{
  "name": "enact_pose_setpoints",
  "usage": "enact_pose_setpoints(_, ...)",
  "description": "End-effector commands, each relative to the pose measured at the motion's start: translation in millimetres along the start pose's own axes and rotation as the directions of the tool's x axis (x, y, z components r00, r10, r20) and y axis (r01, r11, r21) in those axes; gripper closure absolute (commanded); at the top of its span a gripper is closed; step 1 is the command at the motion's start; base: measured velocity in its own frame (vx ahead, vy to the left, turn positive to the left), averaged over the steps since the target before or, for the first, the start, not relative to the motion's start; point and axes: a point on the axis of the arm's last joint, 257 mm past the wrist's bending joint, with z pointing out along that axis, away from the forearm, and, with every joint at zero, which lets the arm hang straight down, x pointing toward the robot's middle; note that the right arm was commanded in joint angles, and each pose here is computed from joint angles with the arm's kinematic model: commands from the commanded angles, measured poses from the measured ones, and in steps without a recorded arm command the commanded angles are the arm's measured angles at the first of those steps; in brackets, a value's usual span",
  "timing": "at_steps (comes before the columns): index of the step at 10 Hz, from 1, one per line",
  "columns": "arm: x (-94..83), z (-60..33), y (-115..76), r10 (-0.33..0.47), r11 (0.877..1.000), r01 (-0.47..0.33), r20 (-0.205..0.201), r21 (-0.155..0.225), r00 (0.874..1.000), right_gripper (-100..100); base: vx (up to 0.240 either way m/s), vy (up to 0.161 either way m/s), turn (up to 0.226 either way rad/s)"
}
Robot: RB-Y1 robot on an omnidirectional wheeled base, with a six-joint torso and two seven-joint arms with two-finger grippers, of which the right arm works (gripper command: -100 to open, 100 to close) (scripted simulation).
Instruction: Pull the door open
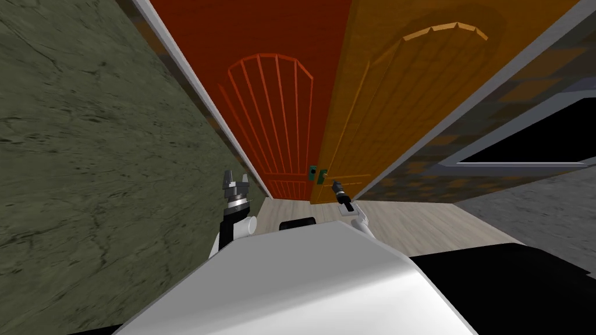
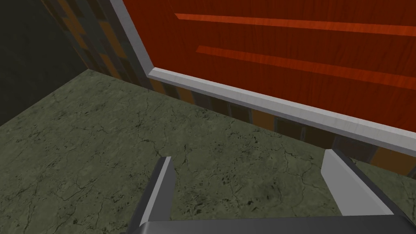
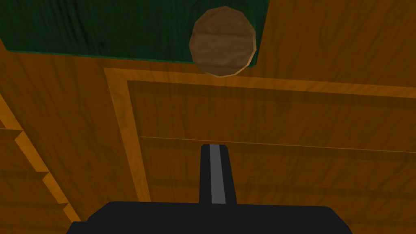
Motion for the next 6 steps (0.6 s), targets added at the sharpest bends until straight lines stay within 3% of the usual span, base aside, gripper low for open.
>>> enact_pose_setpoints(1, 13.8, -1.9, 2.6, 0.010, 1.000, -0.011, -0.030, -0.012, 0.999, -100, -0.214, 0.055, 0.088)
enact_pose_setpoints(3, 27.5, -4.1, 6.3, 0.020, 1.000, -0.022, -0.061, -0.022, 0.998, -100, -0.193, 0.052, 0.065)
enact_pose_setpoints(4, 22.9, -3.6, 5.9, 0.016, 1.000, -0.017, -0.051, -0.018, 0.999, -100, -0.087, 0.019, 0.004)
enact_pose_setpoints(5, 1.4, -8.5, -4.7, 0.004, 1.000, -0.004, -0.012, 0.006, 1.000, -100, 0.005, -0.081, -0.175)
enact_pose_setpoints(6, -7.7, -9.1, -8.9, -0.002, 1.000, 0.002, 0.007, 0.015, 1.000, -100, 0.110, -0.153, -0.122)
